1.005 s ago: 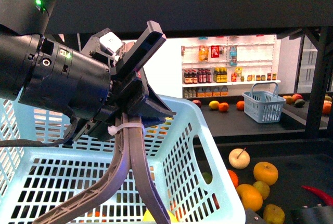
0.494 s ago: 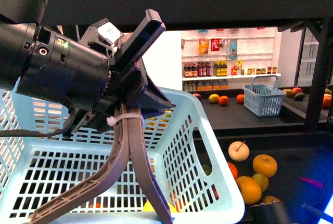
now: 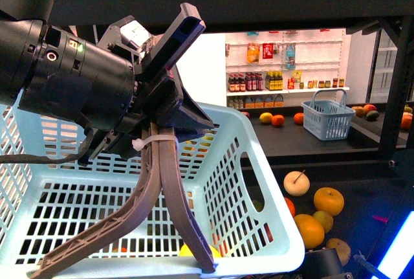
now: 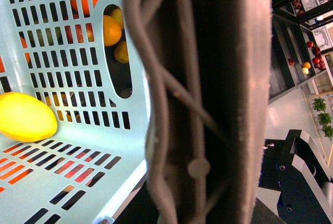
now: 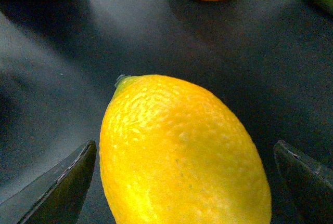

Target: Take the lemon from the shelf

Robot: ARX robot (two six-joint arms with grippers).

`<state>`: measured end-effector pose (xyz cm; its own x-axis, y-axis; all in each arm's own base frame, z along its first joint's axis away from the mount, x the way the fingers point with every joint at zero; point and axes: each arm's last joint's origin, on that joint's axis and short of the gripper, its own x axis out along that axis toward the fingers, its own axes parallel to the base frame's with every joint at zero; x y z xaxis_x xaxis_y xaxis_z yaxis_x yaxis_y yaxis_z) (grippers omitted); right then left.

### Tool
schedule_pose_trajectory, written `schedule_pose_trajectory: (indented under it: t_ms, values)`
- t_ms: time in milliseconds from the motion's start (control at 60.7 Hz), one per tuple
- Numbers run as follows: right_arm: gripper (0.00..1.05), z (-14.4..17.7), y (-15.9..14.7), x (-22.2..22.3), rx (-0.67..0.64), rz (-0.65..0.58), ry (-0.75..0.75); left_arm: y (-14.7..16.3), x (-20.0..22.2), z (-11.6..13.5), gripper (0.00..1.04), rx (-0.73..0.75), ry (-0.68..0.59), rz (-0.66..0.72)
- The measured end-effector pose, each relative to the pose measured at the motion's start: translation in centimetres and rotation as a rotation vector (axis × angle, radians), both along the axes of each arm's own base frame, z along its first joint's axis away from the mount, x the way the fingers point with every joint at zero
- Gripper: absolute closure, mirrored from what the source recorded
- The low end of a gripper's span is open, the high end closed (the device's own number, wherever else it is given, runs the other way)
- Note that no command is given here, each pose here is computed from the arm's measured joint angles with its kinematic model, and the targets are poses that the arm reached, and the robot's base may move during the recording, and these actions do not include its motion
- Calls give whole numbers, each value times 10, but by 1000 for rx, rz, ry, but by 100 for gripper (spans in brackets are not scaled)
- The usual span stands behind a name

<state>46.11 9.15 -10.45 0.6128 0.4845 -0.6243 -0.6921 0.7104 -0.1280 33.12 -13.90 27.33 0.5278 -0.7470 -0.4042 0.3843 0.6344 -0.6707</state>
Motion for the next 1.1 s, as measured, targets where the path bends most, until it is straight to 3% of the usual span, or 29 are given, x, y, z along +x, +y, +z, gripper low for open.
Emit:
schedule_pose_trajectory:
  t_ms: [132,428,577,758,923,1104]
  values:
    - [31,0,0,1,3,-5,-3,0,0,0,92,0,0,0]
    - [33,22,-26,-4,32,-91,-48,0,0,0,92,0,0,0]
    - [33,87,-90,-6,13,-224,-191,0,0,0,92,0,0,0]
    - [33,166,-132,-20,68,-318,-324,0,0,0,92,0,0,1]
    - [33,282,-99,-51,212,-242,-456,0,0,0,92,-2,1,-5]
    - [33,326,-51,-73,313,-140,-472,0,0,0,92,-1,0,-2]
